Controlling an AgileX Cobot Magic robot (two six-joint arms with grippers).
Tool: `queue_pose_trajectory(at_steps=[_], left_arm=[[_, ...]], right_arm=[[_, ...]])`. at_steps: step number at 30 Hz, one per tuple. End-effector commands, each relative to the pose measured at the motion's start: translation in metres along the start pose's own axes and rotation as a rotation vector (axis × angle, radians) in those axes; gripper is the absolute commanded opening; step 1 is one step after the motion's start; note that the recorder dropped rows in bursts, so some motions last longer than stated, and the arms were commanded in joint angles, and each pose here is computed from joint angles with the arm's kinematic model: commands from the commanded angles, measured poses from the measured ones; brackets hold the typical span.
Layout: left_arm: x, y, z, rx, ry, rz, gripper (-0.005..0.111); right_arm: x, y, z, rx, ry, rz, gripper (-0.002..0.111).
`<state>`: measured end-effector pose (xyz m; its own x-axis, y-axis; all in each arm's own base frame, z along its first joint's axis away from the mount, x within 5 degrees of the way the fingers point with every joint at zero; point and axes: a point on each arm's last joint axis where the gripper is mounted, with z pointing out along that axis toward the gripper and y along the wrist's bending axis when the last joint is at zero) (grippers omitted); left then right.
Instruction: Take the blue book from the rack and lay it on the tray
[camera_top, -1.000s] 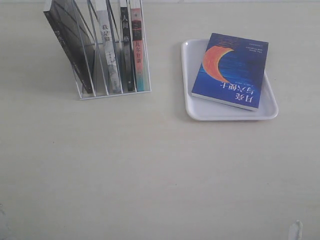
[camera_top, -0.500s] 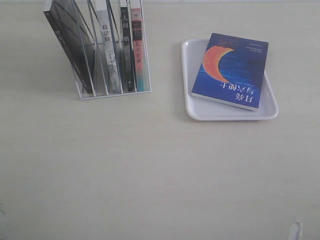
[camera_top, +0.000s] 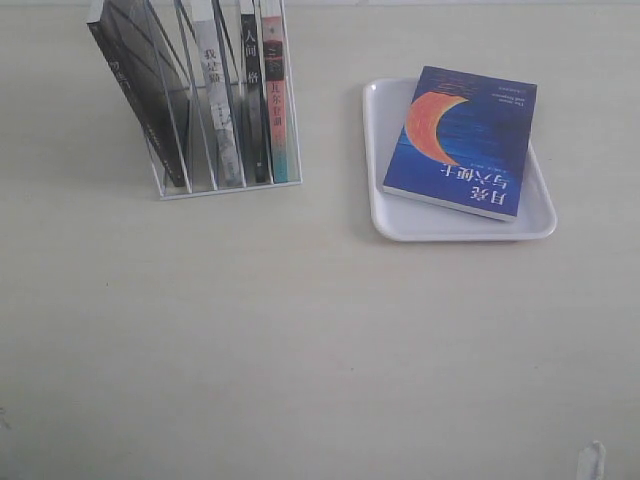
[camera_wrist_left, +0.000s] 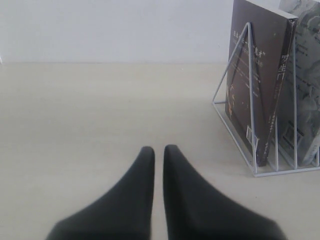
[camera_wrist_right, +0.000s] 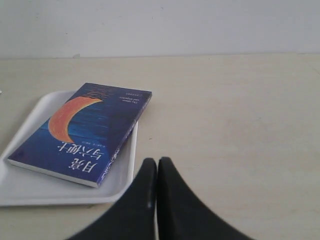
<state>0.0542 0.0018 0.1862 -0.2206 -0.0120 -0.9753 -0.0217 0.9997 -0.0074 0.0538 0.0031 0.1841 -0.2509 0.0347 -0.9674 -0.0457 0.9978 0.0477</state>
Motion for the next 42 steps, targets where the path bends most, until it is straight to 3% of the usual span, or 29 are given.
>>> queue_pose_trajectory(at_steps=[1, 11, 42], left_arm=[[0.0006, -0.0005, 0.0002, 0.008, -0.004, 0.006, 0.006], [0.0006, -0.0005, 0.0002, 0.008, -0.004, 0.006, 0.006], [0.0006, -0.0005, 0.0002, 0.008, -0.004, 0.006, 0.006]], right_arm=[[0.0009, -0.0005, 0.0001, 0.007, -0.007, 0.005, 0.0], [0.002, 0.0018, 0.0, -0.034, 0.004, -0.069, 0.0], [0.0004, 0.0017, 0.0, -0.031, -0.012, -0.031, 0.0]])
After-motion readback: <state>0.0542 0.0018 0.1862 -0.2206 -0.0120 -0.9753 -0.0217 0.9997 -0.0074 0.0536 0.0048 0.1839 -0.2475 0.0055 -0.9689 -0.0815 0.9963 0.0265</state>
